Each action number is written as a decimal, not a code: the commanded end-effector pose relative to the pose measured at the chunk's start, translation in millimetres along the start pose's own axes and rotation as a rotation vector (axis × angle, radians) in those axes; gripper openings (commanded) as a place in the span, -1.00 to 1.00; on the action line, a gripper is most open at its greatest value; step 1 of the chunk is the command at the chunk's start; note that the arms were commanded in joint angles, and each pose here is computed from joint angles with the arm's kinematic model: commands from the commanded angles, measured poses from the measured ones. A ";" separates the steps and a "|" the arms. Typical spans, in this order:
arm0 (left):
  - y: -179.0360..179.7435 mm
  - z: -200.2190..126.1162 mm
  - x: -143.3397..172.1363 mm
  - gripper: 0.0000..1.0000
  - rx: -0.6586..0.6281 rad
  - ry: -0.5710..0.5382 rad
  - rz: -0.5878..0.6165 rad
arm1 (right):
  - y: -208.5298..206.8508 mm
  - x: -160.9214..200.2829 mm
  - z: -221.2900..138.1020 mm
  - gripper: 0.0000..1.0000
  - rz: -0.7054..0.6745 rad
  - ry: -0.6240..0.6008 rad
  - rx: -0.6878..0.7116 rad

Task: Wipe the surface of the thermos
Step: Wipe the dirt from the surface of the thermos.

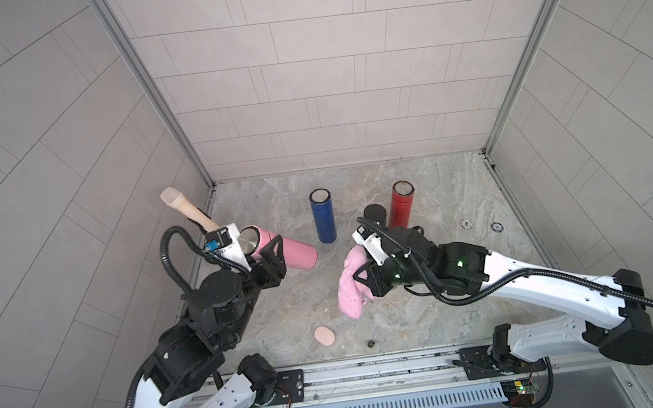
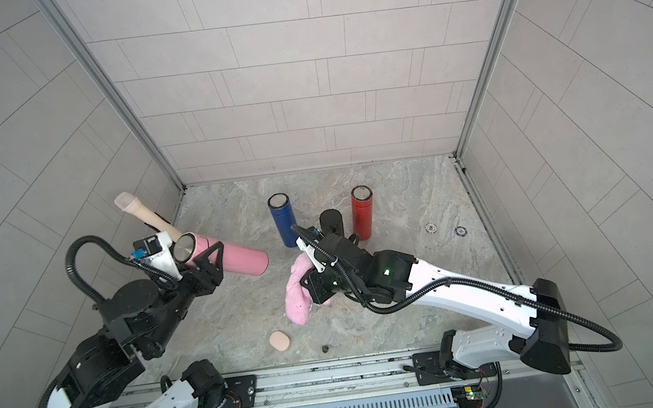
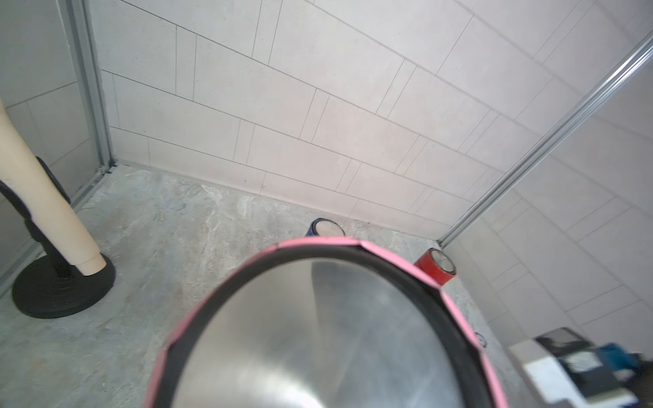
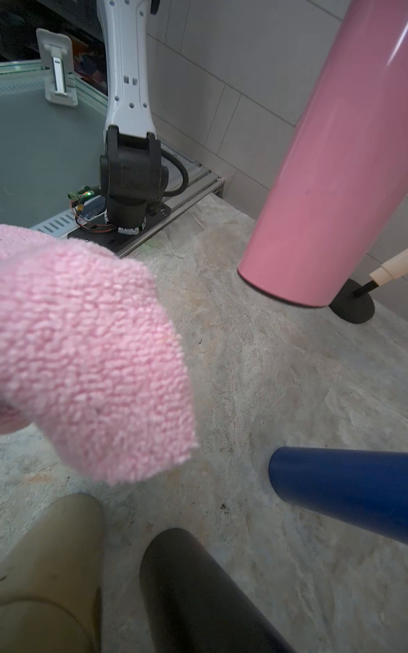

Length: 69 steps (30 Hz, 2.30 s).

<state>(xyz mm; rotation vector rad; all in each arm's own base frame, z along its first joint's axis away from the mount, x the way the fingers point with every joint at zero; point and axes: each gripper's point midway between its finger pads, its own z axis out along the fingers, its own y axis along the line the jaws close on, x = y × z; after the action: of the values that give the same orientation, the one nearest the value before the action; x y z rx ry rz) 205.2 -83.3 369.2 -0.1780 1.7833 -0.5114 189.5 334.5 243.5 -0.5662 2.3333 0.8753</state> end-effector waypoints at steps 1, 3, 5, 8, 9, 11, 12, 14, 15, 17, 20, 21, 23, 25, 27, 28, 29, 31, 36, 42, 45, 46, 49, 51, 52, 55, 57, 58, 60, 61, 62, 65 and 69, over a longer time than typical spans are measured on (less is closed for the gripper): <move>-25.7 -13.6 -29.8 -1.00 0.133 -0.057 -0.146 | 4.6 -20.7 5.6 -1.00 0.007 -0.087 -0.003; -33.3 -20.7 -37.0 -1.00 0.189 -0.070 -0.192 | 9.8 -25.6 11.8 -1.00 -0.009 -0.096 -0.022; -39.4 -27.1 -44.2 -1.00 0.237 -0.087 -0.240 | 17.0 -30.7 17.9 -1.00 -0.036 -0.103 -0.054; -47.0 -32.1 -48.6 -1.00 0.288 -0.091 -0.265 | 32.4 -42.7 22.2 -1.00 -0.063 -0.123 -0.107; -48.5 -31.9 -48.3 -1.00 0.296 -0.084 -0.294 | 37.6 -47.5 22.2 -1.00 -0.072 -0.131 -0.123; -48.5 -30.4 -46.7 -1.00 0.298 -0.085 -0.301 | 46.8 -54.6 20.8 -1.00 -0.097 -0.137 -0.154; -47.3 -29.4 -45.5 -1.00 0.290 -0.082 -0.300 | 49.8 -58.4 18.3 -1.00 -0.110 -0.144 -0.160; -44.8 -26.0 -40.1 -1.00 0.270 -0.069 -0.283 | 54.3 -63.5 12.2 -1.00 -0.132 -0.160 -0.171; -43.3 -25.0 -38.1 -1.00 0.261 -0.062 -0.278 | 55.5 -65.2 7.4 -1.00 -0.143 -0.169 -0.172; -38.4 -23.1 -34.8 -1.00 0.231 -0.055 -0.257 | 54.3 -68.7 -3.1 -1.00 -0.168 -0.189 -0.159; -31.2 -21.7 -31.0 -1.00 0.194 -0.051 -0.242 | 43.3 -71.4 -22.4 -1.00 -0.198 -0.222 -0.099; -28.9 -21.4 -30.2 -1.00 0.182 -0.051 -0.240 | 38.9 -72.0 -28.4 -1.00 -0.201 -0.233 -0.075; -26.8 -21.0 -29.2 -1.00 0.171 -0.054 -0.211 | 31.2 -72.9 -41.5 -1.00 -0.208 -0.253 -0.036; -27.5 -20.3 -29.0 -1.00 0.176 -0.057 -0.213 | 28.4 -74.4 -52.4 -1.00 -0.205 -0.281 -0.027; -30.5 -18.8 -29.6 -1.00 0.188 -0.059 -0.222 | 35.4 -78.9 -59.5 -1.00 -0.184 -0.329 -0.073; -33.5 -17.2 -29.0 -1.00 0.198 -0.056 -0.227 | 42.5 -81.7 -61.3 -1.00 -0.183 -0.356 -0.118; -36.5 -15.6 -28.6 -1.00 0.209 -0.051 -0.234 | 51.3 -84.7 -62.5 -1.00 -0.180 -0.378 -0.164; -41.8 -11.7 -27.5 -1.00 0.224 -0.045 -0.235 | 64.8 -89.6 -59.6 -1.00 -0.170 -0.390 -0.229; -53.2 -8.5 -30.9 -1.00 0.268 -0.049 -0.245 | 64.8 -84.0 -30.3 -1.00 -0.185 -0.269 -0.182; -49.7 -19.6 -44.1 -1.00 0.264 -0.083 -0.244 | 35.4 -58.0 2.7 -1.00 -0.145 -0.177 -0.081; -43.4 -27.7 -50.4 -1.00 0.246 -0.099 -0.229 | 16.8 -46.9 3.4 -1.00 -0.127 -0.167 -0.021; -41.2 -30.3 -52.4 -1.00 0.241 -0.105 -0.227 | 12.5 -44.0 3.5 -1.00 -0.121 -0.164 -0.010; -37.0 -37.1 -57.4 -1.00 0.231 -0.119 -0.220 | 5.4 -37.4 5.5 -1.00 -0.108 -0.152 0.005; -35.0 -40.9 -60.0 -1.00 0.230 -0.126 -0.223 | 6.3 -36.9 8.7 -1.00 -0.104 -0.147 0.000; -34.4 -41.1 -59.9 -1.00 0.229 -0.127 -0.225 | 7.4 -37.8 10.1 -1.00 -0.104 -0.146 -0.003; -35.9 -40.8 -58.7 -1.00 0.237 -0.121 -0.231 | 15.9 -44.5 16.1 -1.00 -0.116 -0.149 -0.027; -40.8 -36.9 -55.8 -1.00 0.255 -0.111 -0.239 | 26.5 -54.8 17.6 -1.00 -0.128 -0.164 -0.064; -42.2 -34.0 -53.3 -1.00 0.256 -0.103 -0.241 | 32.2 -59.4 18.0 -1.00 -0.134 -0.171 -0.084; -42.8 -27.9 -48.5 -1.00 0.248 -0.093 -0.239 | 43.9 -70.5 16.5 -1.00 -0.148 -0.188 -0.120; -42.3 -25.6 -46.8 -1.00 0.241 -0.093 -0.233 | 48.0 -73.6 15.2 -1.00 -0.153 -0.191 -0.132; -39.4 -23.4 -45.7 -1.00 0.222 -0.095 -0.227 | 50.6 -76.5 12.7 -1.00 -0.155 -0.194 -0.140; -27.2 -20.4 -46.2 -1.00 0.147 -0.111 -0.190 | 50.4 -76.5 -0.2 -1.00 -0.149 -0.208 -0.149; -9.2 -16.2 -49.4 -1.00 0.018 -0.132 -0.100 | 48.7 -72.3 -29.0 -1.00 -0.133 -0.244 -0.173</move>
<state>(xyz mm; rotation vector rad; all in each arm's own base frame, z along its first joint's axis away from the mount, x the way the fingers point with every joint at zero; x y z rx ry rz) 196.6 -87.1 409.3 -0.2433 1.6834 -0.7025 219.0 373.3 284.6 -0.6599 2.1121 0.9303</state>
